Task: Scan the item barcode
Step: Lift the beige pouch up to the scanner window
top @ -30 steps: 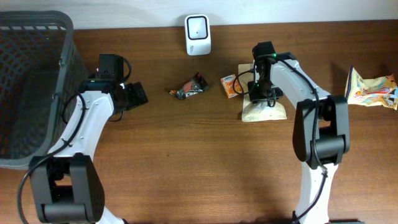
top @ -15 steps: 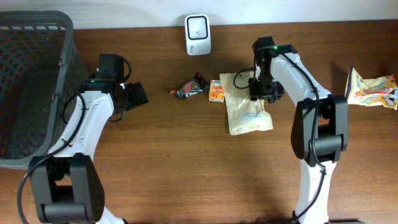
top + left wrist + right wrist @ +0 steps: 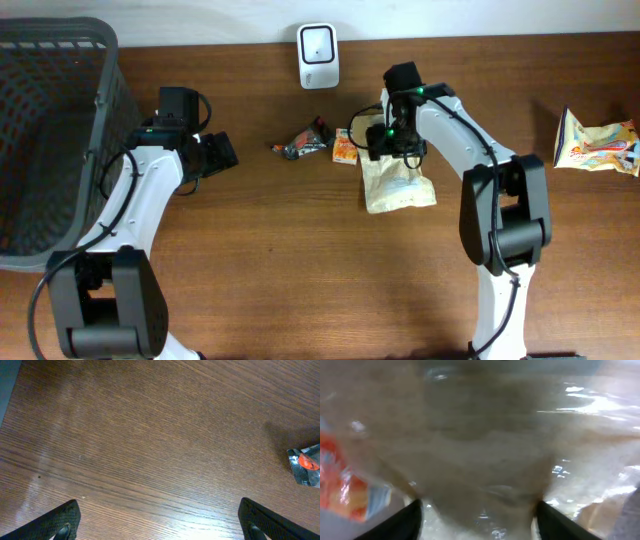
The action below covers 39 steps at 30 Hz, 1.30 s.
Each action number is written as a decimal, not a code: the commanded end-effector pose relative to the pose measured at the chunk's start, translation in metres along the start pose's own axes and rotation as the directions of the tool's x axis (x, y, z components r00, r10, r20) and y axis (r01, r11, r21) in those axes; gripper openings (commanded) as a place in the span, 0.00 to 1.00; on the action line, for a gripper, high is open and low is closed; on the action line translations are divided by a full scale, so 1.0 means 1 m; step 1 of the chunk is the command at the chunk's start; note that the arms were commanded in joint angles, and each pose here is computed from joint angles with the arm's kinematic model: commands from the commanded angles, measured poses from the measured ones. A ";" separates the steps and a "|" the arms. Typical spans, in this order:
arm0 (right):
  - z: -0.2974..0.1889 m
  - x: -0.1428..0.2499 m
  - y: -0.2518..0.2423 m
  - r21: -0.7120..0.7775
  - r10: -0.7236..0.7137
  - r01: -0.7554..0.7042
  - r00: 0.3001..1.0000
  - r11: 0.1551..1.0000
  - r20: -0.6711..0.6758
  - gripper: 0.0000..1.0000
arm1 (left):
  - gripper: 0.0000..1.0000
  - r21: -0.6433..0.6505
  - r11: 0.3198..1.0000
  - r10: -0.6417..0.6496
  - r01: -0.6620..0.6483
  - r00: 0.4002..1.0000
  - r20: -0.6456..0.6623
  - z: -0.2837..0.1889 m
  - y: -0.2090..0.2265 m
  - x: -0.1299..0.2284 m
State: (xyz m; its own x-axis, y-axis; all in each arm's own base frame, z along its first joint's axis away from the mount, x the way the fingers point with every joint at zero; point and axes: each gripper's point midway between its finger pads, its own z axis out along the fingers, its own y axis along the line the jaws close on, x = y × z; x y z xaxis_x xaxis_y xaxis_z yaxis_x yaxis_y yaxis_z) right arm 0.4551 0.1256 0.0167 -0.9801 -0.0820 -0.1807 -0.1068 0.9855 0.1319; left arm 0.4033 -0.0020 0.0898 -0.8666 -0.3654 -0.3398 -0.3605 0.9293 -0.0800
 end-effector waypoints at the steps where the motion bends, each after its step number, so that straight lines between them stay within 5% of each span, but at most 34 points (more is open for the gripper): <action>1: 0.018 0.014 -0.012 0.053 0.028 -0.027 0.999 0.998 -0.020 0.57 | 0.99 0.002 1.000 -0.009 0.009 0.999 0.034 -0.010 0.000 -0.008; 5: 0.030 0.023 -0.036 0.173 0.068 -0.064 0.998 0.983 -0.015 0.42 | 0.99 0.002 1.000 -0.009 0.009 0.999 0.034 -0.010 0.000 -0.008; 11: 0.028 0.022 -0.034 0.166 0.105 -0.103 0.994 0.981 -0.004 0.04 | 0.99 0.002 1.000 -0.009 0.009 0.999 0.034 -0.010 0.000 -0.008; 28: -0.091 -0.073 0.038 -0.147 0.076 -0.047 0.978 0.988 0.192 0.04 | 0.99 0.002 1.000 -0.009 0.009 0.999 0.034 -0.010 0.000 -0.008; 31: -0.119 -0.128 0.068 -0.288 0.070 0.056 0.910 0.956 0.409 0.04 | 0.99 0.002 1.000 -0.009 0.009 0.999 0.034 -0.010 0.000 -0.008; 34: -0.165 -0.187 0.092 -0.392 0.190 0.094 0.757 0.915 0.626 0.04 | 0.99 0.002 1.000 -0.009 0.009 0.999 0.034 -0.010 0.000 -0.008; 39: -0.169 -0.223 0.102 -0.255 0.192 0.032 0.570 0.966 0.799 0.04 | 0.99 0.002 1.000 -0.009 0.009 0.999 0.034 -0.010 0.000 -0.008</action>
State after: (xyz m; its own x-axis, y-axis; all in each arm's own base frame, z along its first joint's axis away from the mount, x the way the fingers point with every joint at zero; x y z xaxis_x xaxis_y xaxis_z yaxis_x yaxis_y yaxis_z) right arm 0.6231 0.2107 0.2430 -0.5130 0.2334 -0.8261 -0.2745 0.8672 0.4155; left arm 0.4031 -0.0020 0.0898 -0.8669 -0.3654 -0.3392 -0.3605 0.9293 -0.0797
